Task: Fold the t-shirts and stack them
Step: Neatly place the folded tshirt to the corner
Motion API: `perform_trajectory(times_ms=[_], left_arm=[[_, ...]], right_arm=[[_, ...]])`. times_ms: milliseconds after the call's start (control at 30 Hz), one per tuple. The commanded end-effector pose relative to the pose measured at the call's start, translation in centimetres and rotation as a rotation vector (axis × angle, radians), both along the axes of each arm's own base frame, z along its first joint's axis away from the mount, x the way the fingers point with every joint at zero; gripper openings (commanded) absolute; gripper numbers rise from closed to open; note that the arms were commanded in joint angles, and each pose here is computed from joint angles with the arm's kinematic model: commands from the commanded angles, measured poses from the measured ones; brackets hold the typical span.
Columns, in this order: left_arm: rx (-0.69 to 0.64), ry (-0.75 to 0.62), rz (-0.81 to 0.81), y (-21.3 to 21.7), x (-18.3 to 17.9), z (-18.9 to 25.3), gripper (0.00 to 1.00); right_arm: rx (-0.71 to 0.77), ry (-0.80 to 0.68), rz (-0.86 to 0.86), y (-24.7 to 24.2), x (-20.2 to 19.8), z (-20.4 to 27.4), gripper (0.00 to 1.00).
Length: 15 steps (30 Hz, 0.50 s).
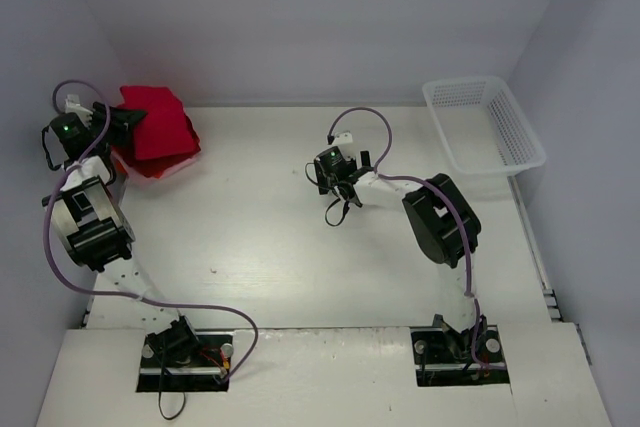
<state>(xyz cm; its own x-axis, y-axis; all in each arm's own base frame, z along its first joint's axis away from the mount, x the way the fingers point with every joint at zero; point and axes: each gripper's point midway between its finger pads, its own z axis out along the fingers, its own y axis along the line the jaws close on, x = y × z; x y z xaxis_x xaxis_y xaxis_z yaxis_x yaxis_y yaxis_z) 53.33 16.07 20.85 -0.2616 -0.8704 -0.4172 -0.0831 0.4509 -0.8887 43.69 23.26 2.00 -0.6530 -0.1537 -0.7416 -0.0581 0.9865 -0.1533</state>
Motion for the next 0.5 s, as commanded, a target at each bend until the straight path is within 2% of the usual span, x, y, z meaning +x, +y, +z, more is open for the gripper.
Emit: perform_trajectory(times_ms=[0,100,200,233,267,467], left_arm=[[0.026,-0.057,0.263,7.7,-2.2,4.5,0.4],[0.031,-0.051,0.292,8.2,-2.5,4.2,0.55],[0.045,-0.068,0.315,8.5,-2.8,4.8,0.59],[0.049,-0.062,0.334,8.8,-2.9,4.5,0.72],[0.058,-0.069,0.343,8.8,-3.2,4.9,0.76],[0.118,-0.079,0.425,9.2,-4.7,6.5,0.77]], right_arm=[[-0.04,0.046,0.026,-0.6,-1.7,0.2,1.0],[-0.042,0.05,0.027,-0.6,-1.8,0.0,1.0],[-0.049,0.055,0.028,-0.8,-1.9,-0.1,1.0],[-0.049,0.057,0.029,-0.8,-2.0,-0.2,1.0],[-0.048,0.058,0.029,-0.8,-2.1,-0.3,1.0],[-0.049,0.065,0.035,-0.9,-2.3,-0.4,1.0]])
